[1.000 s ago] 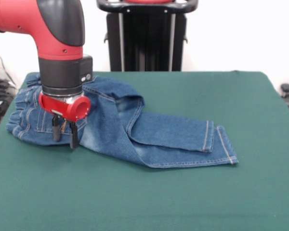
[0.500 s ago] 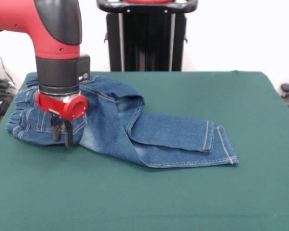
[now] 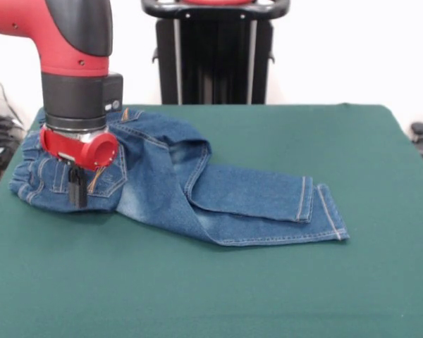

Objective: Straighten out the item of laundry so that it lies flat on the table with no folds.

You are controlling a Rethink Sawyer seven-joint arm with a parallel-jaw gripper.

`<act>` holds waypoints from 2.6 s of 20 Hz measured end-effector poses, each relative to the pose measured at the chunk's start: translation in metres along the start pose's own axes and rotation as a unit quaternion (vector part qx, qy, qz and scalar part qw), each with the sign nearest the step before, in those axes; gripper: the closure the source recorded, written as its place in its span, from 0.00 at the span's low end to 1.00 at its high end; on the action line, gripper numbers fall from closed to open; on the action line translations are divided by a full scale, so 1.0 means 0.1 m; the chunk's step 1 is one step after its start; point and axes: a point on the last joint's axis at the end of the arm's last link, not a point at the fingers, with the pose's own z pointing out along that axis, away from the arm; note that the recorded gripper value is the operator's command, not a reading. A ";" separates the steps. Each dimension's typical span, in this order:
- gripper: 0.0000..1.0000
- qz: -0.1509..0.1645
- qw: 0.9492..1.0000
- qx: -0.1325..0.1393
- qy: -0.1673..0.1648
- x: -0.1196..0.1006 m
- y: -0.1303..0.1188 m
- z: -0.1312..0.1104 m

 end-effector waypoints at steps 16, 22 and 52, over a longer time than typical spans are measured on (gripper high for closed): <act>0.00 0.003 1.000 0.002 -0.017 -0.17 -0.05 -0.14; 0.00 0.003 1.000 0.002 -0.018 -0.18 -0.05 -0.15; 0.00 0.003 1.000 0.006 -0.024 0.43 -0.03 0.01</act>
